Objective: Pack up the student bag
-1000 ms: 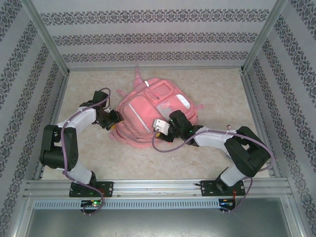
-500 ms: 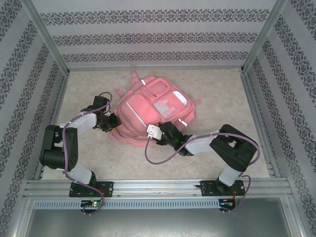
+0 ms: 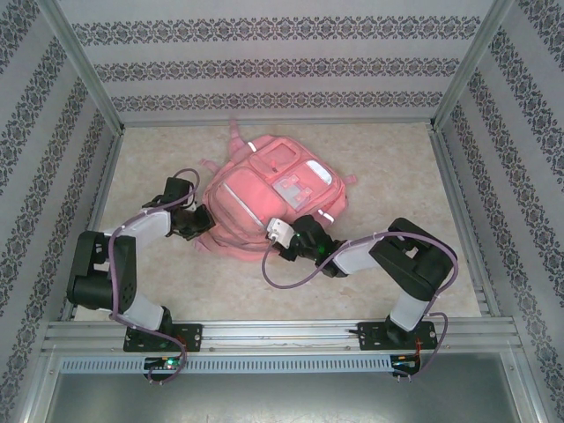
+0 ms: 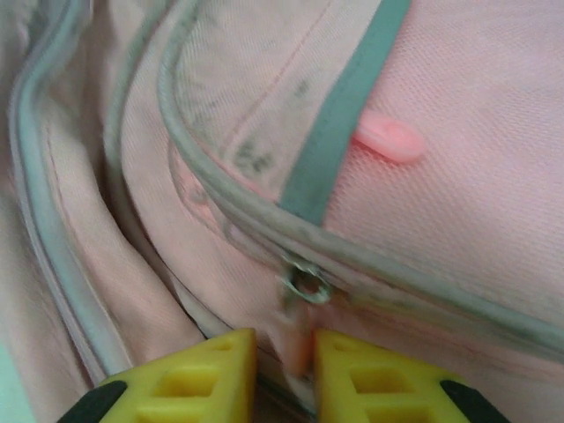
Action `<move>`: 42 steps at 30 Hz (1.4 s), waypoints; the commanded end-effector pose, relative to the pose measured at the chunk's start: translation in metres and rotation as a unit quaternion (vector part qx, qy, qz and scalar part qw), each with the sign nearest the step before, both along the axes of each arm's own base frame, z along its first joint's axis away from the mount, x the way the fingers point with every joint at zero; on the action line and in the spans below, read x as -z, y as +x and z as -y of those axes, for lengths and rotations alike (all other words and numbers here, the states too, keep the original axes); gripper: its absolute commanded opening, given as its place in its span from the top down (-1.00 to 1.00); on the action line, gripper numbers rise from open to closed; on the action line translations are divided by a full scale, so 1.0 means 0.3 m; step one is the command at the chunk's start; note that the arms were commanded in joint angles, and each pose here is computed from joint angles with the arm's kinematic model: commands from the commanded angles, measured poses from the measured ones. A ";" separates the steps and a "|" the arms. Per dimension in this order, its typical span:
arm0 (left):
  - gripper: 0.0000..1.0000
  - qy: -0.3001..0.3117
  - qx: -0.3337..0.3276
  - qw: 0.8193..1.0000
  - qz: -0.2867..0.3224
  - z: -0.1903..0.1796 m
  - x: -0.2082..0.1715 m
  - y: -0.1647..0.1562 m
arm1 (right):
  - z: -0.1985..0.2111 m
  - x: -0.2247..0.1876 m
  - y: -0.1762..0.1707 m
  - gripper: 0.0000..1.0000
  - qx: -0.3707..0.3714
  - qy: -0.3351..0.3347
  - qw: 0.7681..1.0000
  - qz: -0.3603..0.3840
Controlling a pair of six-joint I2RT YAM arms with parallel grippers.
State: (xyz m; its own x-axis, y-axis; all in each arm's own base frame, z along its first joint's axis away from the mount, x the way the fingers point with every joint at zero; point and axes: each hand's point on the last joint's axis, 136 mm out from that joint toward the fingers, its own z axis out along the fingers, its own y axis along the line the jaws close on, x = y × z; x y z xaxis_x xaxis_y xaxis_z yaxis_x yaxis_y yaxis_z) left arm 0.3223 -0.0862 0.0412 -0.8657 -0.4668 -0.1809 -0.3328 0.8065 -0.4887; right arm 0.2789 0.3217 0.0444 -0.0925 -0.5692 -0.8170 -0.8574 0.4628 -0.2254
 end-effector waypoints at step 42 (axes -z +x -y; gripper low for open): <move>0.33 -0.058 0.066 0.995 0.039 0.538 -0.093 -0.207 | -0.043 -0.194 -0.296 0.23 0.047 0.158 0.899 -0.406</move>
